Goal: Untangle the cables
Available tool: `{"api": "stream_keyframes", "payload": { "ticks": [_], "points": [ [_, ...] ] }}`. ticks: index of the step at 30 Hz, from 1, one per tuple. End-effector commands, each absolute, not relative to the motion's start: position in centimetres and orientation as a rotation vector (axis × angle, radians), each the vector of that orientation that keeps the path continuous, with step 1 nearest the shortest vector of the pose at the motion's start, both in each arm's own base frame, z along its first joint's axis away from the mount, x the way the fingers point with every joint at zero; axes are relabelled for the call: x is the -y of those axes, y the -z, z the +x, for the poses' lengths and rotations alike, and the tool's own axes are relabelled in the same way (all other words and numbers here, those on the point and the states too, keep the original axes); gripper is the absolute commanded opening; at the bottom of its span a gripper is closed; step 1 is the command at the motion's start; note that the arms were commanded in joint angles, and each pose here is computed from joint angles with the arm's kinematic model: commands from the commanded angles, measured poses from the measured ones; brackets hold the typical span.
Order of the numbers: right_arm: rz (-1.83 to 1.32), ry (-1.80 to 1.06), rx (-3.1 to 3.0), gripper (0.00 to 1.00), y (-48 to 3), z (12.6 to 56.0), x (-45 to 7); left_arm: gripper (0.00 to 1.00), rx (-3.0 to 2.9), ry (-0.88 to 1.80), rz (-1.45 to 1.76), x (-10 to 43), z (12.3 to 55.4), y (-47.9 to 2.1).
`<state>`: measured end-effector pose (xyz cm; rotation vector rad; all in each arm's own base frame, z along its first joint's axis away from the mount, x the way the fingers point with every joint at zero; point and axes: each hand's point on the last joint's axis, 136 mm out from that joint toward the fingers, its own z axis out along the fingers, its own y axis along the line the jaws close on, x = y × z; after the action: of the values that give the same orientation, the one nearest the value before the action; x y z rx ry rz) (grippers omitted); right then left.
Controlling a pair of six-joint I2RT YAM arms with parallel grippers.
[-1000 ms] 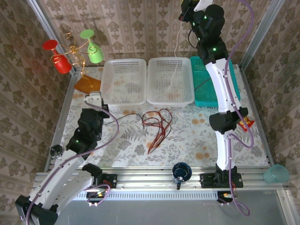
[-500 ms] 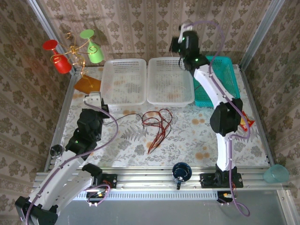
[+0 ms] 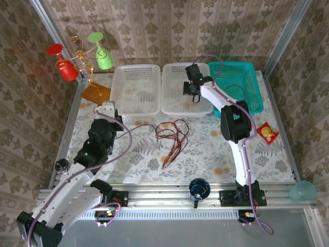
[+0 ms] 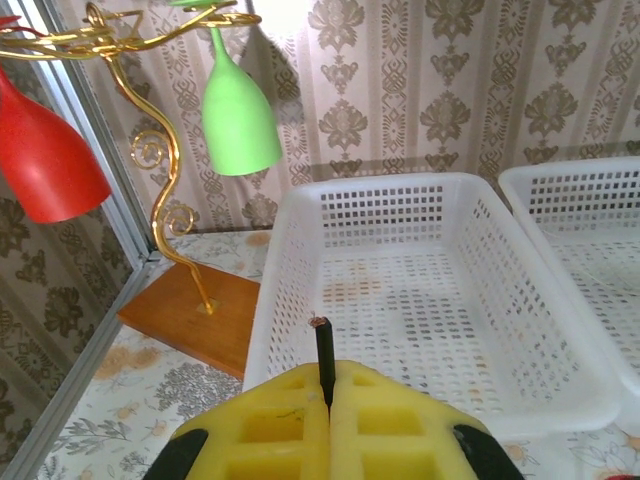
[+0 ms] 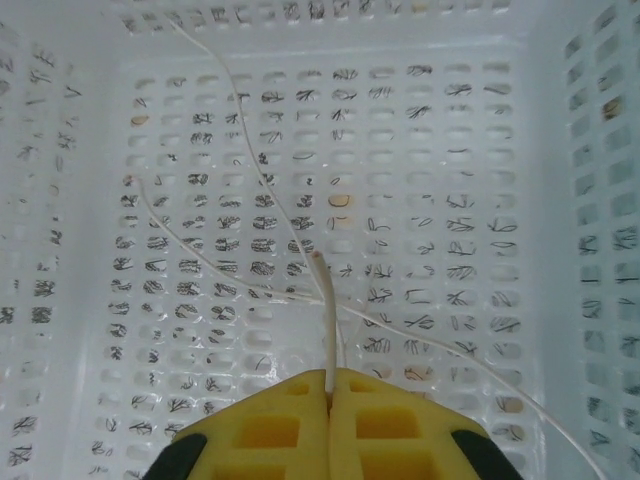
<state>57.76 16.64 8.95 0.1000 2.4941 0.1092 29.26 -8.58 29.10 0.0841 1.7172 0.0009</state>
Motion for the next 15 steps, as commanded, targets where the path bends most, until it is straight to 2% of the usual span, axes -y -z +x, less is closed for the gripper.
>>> {"api": "stream_keyframes", "payload": {
  "ticks": [1,4,11,12,15],
  "points": [
    [0.102,-0.175,-2.573,0.22,-8.0,56.7,-17.6,0.0,-1.685,0.047,0.044,8.8,28.8,-31.5],
    [0.1,-0.211,-2.522,0.39,-10.7,57.3,-18.0,0.0,-1.65,0.043,0.064,9.0,28.2,-33.8],
    [0.069,-0.186,-2.421,0.96,-19.4,56.7,-17.1,0.0,-1.553,-0.034,0.102,8.4,27.7,-39.7],
    [0.062,-0.189,-2.4,1.0,-20.9,56.4,-16.9,0.0,-1.543,-0.04,0.111,8.4,27.7,-40.4],
    [0.022,-0.243,-2.368,1.0,-23.9,55.3,-17.0,0.0,-1.497,-0.052,0.137,8.6,27.7,-42.9]
  ]
}}
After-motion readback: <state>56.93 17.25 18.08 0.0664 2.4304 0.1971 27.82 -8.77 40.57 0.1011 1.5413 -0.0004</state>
